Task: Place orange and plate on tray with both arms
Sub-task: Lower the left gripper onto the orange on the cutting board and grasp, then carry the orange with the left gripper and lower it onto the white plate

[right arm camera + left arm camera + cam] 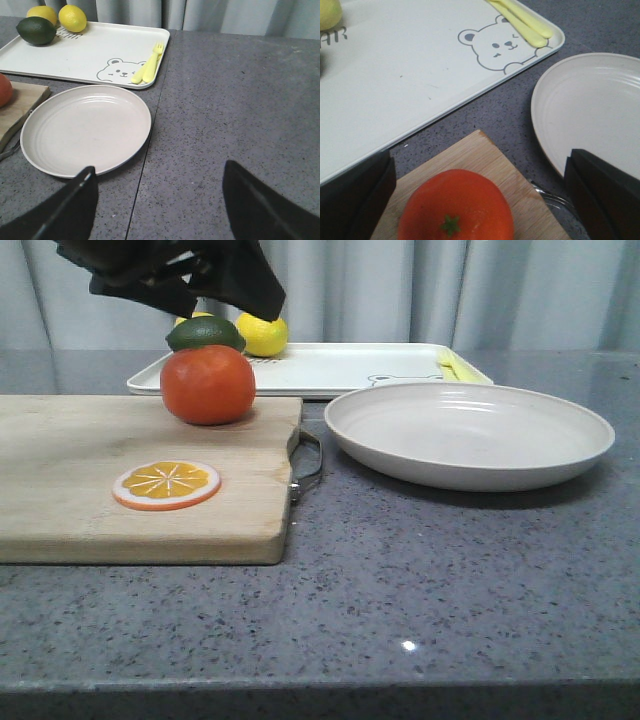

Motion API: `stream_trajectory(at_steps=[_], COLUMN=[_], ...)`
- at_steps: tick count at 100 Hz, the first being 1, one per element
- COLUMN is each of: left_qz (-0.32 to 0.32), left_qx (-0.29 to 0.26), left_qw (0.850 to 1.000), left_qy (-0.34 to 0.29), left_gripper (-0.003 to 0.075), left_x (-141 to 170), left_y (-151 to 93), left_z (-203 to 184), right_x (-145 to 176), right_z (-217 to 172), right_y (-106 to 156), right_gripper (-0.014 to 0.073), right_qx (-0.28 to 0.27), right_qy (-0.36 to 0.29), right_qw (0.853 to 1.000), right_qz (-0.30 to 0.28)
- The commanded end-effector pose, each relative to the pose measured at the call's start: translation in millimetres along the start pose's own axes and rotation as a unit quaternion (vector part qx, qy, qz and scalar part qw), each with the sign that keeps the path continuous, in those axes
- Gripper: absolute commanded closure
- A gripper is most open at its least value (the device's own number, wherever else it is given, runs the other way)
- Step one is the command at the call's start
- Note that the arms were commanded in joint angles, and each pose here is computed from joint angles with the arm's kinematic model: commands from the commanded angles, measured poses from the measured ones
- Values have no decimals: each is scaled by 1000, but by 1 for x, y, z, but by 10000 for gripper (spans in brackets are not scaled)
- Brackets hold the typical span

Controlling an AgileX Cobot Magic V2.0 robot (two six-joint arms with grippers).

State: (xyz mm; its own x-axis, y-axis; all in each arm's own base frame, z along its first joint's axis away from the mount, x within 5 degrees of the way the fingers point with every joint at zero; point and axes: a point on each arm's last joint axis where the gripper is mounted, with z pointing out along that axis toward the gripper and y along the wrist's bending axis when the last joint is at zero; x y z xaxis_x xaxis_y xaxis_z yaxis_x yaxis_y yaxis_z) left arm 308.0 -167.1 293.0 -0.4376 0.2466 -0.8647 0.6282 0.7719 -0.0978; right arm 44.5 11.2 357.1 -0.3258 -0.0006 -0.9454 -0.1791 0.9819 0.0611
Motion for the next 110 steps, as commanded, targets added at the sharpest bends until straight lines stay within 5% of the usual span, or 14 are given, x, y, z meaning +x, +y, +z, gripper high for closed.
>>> stream_trajectory(at_steps=[1, 63, 77, 101, 110], left_qz=[-3, -15, -14, -13, -13], left_qx=[-12, -13, -13, -10, 7], left_qw=[999, 1000, 1000, 1000, 1000], left_qy=[-40, 8, 9, 10, 18], left_gripper=[76, 96, 248, 659, 737], left_x=[-19, 4, 4, 4, 5], left_y=[-2, 7, 7, 7, 4], left_z=[-8, 22, 22, 22, 22], right_x=[-16, -15, -15, -15, -15], right_z=[-2, -2, -2, -2, -2], right_y=[1, 1, 1, 1, 1], right_gripper=[64, 64, 64, 64, 64], right_qx=[0, 0, 0, 0, 0], right_qy=[-46, -41, -41, -40, -40], right_qw=[999, 999, 999, 999, 999], right_qz=[1, 1, 1, 1, 1])
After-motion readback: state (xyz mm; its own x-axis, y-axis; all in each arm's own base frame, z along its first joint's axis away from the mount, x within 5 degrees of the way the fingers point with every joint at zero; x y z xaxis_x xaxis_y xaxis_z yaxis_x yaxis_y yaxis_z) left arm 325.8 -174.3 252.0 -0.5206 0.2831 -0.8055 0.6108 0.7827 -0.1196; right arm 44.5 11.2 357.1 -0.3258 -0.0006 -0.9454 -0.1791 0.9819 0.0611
